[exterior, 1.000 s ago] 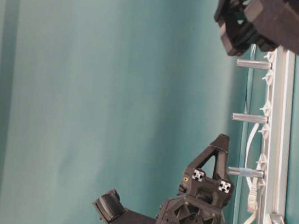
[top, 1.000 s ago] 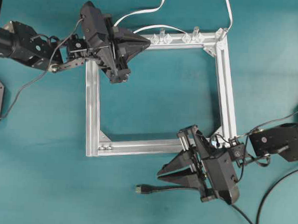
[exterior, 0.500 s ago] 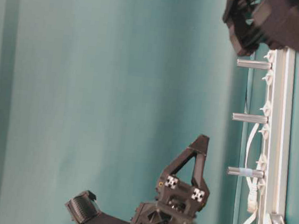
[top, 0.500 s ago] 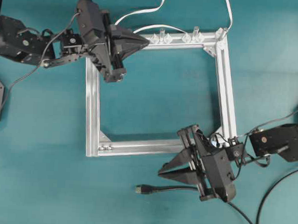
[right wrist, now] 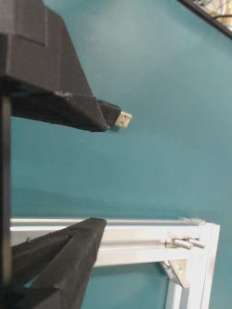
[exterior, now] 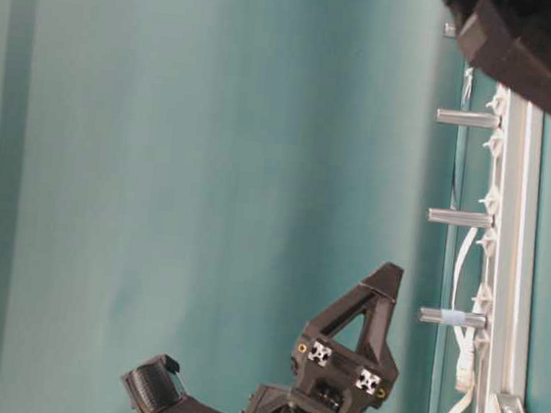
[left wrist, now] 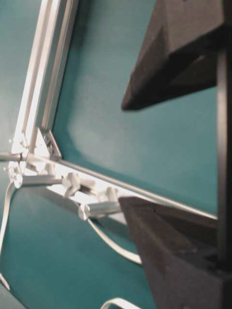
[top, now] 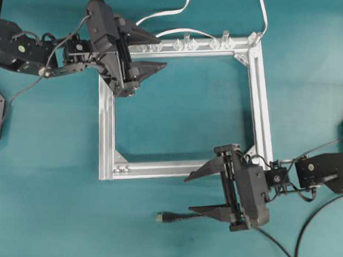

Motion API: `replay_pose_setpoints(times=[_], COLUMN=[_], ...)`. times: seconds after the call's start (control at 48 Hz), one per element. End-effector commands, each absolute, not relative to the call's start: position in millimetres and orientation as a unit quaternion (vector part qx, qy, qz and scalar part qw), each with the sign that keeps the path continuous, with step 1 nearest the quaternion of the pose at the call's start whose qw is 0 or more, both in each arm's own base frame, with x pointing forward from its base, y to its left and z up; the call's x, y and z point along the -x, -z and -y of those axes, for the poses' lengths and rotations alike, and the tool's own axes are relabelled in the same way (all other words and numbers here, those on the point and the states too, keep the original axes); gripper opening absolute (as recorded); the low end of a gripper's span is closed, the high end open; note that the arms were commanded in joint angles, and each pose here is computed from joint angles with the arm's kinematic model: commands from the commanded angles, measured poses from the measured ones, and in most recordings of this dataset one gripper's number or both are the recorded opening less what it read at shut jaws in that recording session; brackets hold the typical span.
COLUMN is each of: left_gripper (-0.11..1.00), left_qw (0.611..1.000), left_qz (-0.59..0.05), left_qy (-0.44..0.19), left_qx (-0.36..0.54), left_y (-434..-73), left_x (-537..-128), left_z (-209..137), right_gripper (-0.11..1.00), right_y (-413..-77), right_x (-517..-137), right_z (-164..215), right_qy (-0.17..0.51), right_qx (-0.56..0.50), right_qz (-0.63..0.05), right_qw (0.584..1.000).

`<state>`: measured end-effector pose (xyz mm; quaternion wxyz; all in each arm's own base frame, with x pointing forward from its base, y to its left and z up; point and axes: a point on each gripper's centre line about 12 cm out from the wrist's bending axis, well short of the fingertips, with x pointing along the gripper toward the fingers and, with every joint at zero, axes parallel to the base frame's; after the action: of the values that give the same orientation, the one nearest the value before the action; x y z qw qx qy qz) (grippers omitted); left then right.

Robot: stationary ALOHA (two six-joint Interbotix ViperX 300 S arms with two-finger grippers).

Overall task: Insert the wire through the string loop located on the right side.
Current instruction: 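Lower the open right gripper over the black USB cable near its plug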

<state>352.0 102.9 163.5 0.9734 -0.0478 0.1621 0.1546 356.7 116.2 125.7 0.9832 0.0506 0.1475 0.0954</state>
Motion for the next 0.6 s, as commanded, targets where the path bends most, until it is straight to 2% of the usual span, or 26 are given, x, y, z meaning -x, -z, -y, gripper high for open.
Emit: replay_pose_setpoints(times=[0.0, 0.583], left_gripper=[0.73, 0.73], left_qw=[0.976, 0.976], left_qz=[-0.148, -0.149], left_qy=[-0.152, -0.152], left_qx=[0.042, 0.046], left_y=[-173.1, -172.7], left_x=[-354.1, -352.4], left_z=[-102.2, -101.7], right_gripper=[0.82, 0.81], right_y=[-140.4, -135.1], right_x=[-356.5, -342.4], right_z=[-121.9, -146.1], right_qy=[-0.100, -0.091], right_qx=[-0.059, -0.089], right_qz=[-0.126, -0.147], right_qw=[0.985, 0.981])
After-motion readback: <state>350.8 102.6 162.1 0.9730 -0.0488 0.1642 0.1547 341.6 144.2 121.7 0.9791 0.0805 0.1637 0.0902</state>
